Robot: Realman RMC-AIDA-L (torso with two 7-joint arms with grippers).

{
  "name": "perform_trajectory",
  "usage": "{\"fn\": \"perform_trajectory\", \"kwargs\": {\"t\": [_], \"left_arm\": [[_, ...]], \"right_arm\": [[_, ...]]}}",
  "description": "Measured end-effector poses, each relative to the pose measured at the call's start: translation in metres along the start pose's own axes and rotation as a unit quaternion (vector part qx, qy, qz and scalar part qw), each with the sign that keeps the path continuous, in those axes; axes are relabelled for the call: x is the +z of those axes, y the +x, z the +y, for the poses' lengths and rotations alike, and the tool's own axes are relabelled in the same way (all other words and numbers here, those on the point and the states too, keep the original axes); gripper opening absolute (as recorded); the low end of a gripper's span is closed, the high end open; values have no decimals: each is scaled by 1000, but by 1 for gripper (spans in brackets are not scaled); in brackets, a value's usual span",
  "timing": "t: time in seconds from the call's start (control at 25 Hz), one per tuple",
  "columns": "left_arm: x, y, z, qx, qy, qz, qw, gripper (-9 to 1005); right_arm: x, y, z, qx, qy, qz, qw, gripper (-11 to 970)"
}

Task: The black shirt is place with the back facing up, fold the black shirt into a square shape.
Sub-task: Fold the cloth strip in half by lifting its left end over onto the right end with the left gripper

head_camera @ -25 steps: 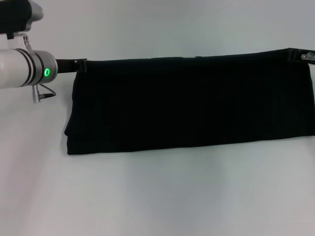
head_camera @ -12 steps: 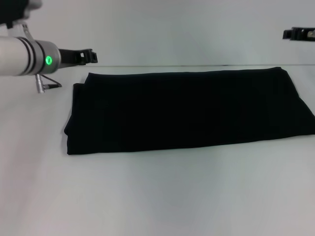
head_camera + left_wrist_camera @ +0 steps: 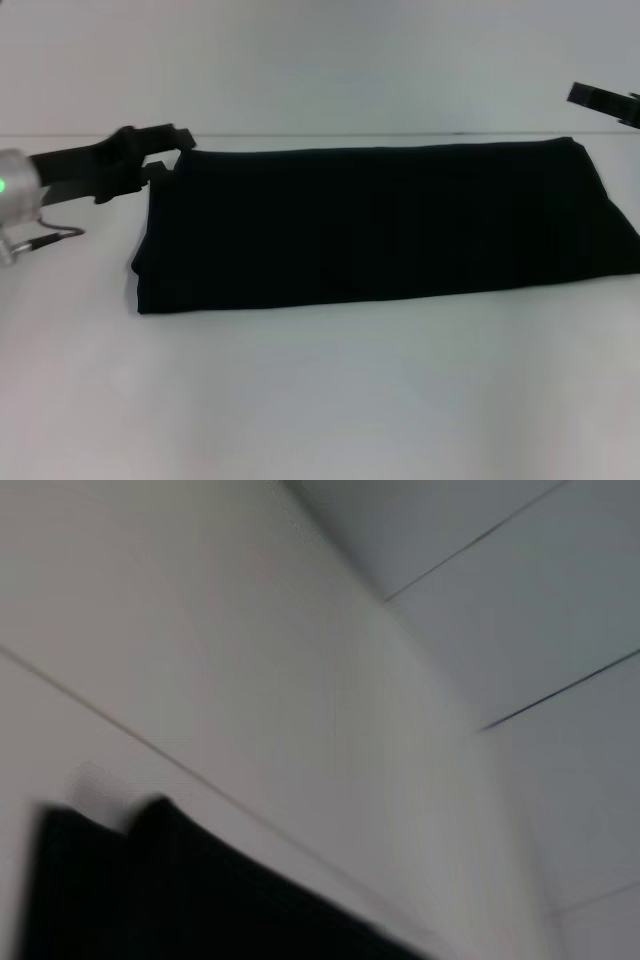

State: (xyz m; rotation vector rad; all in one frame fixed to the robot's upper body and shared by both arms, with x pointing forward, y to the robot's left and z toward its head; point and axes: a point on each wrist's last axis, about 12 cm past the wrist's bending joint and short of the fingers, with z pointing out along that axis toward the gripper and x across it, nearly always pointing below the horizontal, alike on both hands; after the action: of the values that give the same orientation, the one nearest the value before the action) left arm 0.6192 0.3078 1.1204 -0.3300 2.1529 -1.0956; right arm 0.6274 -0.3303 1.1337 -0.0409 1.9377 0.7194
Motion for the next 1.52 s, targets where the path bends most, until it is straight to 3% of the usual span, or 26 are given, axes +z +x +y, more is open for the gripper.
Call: {"fn": "perform_trajectory", "kwargs": {"t": [0.08, 0.24, 0.44, 0.6, 1.0, 1.52], "left_arm": [[-16, 12, 11, -40, 50, -8, 998, 648], [-44, 35, 32, -124, 89, -6, 988, 684], [-65, 62, 55, -232, 67, 11, 970, 691], [-66, 78, 65, -290, 41, 22, 956, 691], [-52, 91, 74, -341, 3, 29, 940, 692], [-40, 92, 79, -350, -26, 17, 936, 693]], "right_arm": [[-18, 20, 0, 19, -49, -41, 998, 687], [-47, 54, 3, 37, -119, -108, 986, 718], [-57, 76, 9, 28, -152, -131, 979, 718], [-52, 79, 11, 21, -149, -124, 981, 718], [-51, 77, 11, 13, -147, -130, 980, 718], [-47, 73, 13, 10, -152, -131, 980, 717]]}}
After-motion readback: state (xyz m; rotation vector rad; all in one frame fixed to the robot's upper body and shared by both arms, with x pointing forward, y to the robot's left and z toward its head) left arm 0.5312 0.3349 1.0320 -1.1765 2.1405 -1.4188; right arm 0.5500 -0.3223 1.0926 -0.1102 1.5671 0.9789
